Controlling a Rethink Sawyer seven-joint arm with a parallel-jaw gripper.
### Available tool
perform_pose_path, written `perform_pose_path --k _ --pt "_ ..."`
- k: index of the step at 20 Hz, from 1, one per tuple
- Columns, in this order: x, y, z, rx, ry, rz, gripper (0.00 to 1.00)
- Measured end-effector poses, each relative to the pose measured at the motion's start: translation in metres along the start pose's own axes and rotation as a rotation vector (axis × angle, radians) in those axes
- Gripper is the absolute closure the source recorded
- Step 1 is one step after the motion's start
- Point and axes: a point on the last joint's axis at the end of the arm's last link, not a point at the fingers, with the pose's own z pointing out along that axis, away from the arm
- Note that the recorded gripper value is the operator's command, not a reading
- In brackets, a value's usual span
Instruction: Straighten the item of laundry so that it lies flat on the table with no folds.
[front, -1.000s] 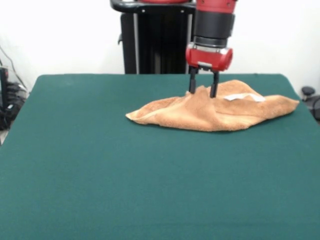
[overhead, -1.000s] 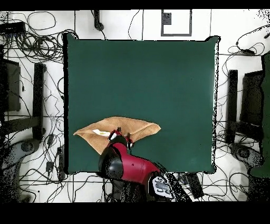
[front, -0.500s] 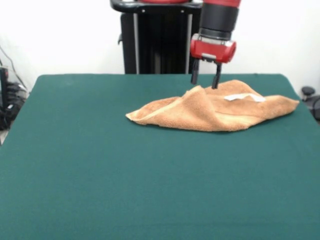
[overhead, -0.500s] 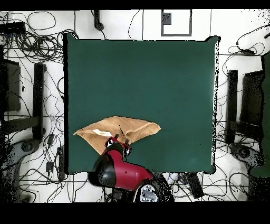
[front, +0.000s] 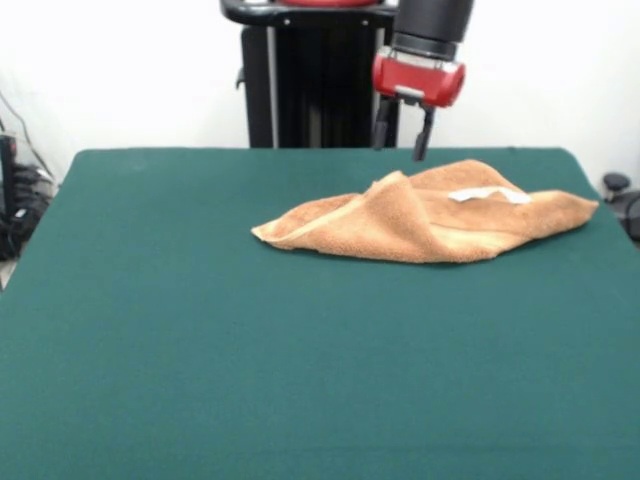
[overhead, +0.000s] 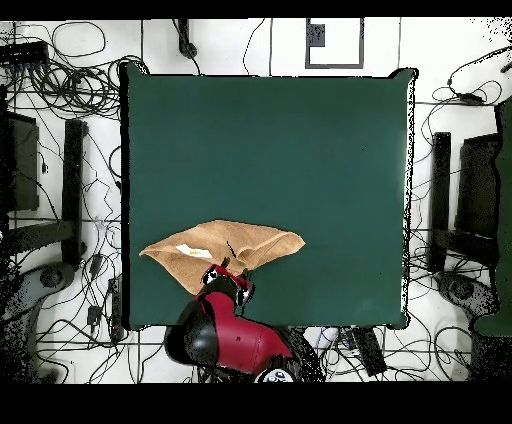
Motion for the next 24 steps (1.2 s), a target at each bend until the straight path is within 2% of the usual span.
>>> perform_pose_path --k 17,24 --pt "-0.017 -0.02 0.011 0.015 -0.005 0.063 0.0" --pt "-0.024 -0.008 0.015 -0.045 -0.1 0.073 0.0"
